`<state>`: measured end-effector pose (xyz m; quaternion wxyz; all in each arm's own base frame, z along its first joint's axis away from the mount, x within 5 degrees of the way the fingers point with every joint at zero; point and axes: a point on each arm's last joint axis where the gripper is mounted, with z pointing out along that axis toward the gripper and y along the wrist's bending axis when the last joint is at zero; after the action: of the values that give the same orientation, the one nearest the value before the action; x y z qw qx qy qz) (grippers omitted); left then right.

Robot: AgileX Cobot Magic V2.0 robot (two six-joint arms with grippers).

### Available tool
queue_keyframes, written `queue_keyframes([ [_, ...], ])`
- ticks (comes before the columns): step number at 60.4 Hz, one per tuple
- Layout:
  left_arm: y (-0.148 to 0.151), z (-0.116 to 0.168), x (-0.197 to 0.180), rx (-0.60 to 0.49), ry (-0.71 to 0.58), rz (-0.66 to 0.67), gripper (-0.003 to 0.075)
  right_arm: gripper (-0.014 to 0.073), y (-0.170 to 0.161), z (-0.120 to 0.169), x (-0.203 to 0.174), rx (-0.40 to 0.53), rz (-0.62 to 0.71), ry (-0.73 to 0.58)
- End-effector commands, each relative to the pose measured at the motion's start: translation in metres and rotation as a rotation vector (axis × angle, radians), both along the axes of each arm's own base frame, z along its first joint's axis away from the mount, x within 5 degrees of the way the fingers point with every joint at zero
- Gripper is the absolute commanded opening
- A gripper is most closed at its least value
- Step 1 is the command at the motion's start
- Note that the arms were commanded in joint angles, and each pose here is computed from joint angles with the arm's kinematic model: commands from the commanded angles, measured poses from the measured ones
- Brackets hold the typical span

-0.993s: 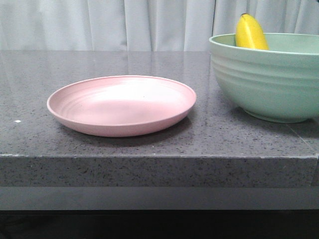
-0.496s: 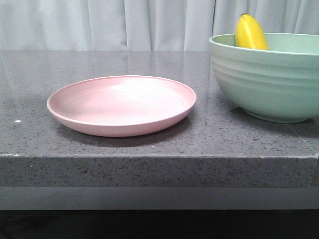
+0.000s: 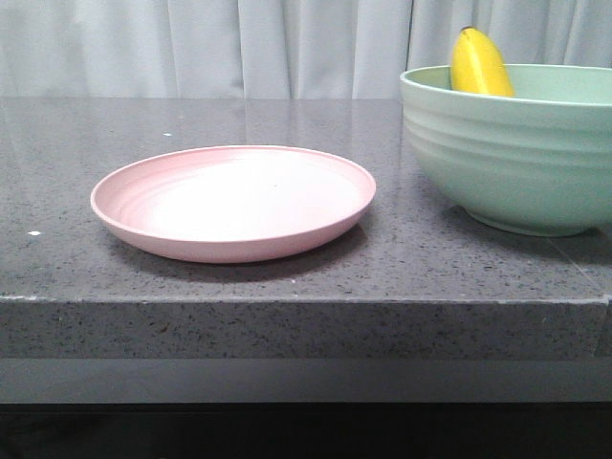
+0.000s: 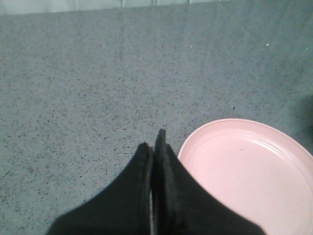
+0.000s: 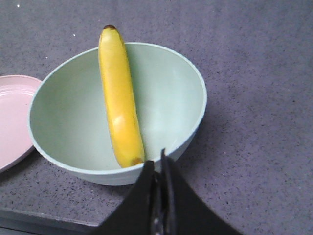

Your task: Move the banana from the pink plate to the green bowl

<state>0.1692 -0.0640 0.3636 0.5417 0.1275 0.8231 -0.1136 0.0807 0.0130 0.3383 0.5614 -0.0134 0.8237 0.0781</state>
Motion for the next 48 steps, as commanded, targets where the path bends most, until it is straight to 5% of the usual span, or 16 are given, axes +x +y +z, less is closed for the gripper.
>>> queue_keyframes([
  [1,0.008,0.011,-0.022,-0.079,-0.165,0.002,-0.0020,-0.0059,-0.003,-0.003,-0.012,0.011,-0.030,-0.157],
  [15,0.029,-0.016,-0.079,-0.128,-0.265,0.000,-0.0020,-0.0059,-0.004,-0.042,-0.040,0.016,-0.042,-0.277],
  [24,0.038,-0.035,-0.104,-0.167,-0.315,-0.002,-0.0020,-0.0059,-0.005,-0.040,-0.049,0.021,-0.050,-0.361],
  [48,0.046,-0.045,-0.124,-0.192,-0.377,-0.004,-0.0020,-0.0059,-0.004,-0.042,-0.049,0.035,-0.040,-0.334],
])
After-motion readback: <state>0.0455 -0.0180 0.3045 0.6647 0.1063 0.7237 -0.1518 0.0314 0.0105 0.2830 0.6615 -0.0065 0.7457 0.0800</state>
